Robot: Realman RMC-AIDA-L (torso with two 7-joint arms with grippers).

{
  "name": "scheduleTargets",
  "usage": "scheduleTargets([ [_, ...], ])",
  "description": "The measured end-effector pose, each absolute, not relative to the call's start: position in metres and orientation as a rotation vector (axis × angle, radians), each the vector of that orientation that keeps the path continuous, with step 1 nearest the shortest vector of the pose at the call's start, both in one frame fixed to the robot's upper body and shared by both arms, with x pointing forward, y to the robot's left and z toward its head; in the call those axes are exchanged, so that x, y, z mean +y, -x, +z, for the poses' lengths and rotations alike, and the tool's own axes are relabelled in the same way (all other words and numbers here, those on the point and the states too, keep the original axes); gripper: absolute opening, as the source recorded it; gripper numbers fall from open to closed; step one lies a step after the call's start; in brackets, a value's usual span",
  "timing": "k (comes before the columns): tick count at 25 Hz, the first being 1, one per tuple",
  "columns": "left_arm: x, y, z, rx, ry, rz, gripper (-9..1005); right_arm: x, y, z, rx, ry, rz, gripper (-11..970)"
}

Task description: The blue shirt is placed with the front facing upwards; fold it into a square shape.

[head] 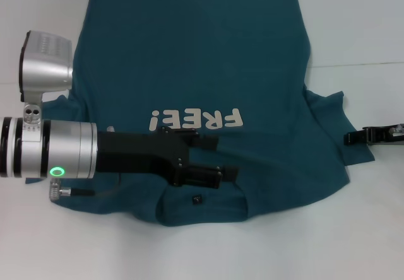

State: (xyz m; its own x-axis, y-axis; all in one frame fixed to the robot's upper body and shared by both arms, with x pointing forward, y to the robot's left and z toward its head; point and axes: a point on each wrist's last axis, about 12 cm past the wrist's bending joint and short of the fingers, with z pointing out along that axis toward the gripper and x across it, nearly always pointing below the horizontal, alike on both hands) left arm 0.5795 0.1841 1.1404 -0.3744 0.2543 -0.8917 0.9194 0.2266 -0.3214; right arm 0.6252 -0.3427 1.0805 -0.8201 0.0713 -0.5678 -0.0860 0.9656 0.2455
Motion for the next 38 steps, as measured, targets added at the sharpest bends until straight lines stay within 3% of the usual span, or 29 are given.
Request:
scheduleTargets([
  [8,0.183,-0.579,1.14,1.781,-1.09,-1.172,873,-0.338,-0.626,1.078,2.518,0.01,0.363,609],
  [27,0.183,-0.578,1.139,1.782,-1.086,-1.177,873,-0.342,-0.623,1.08,2.536,-0.012,0.388,30],
  [38,0.184,-0.577,1.138,1.784,-1.072,-1.18,873,-0.353,-0.612,1.099,2.514,0.002,0.398,27],
])
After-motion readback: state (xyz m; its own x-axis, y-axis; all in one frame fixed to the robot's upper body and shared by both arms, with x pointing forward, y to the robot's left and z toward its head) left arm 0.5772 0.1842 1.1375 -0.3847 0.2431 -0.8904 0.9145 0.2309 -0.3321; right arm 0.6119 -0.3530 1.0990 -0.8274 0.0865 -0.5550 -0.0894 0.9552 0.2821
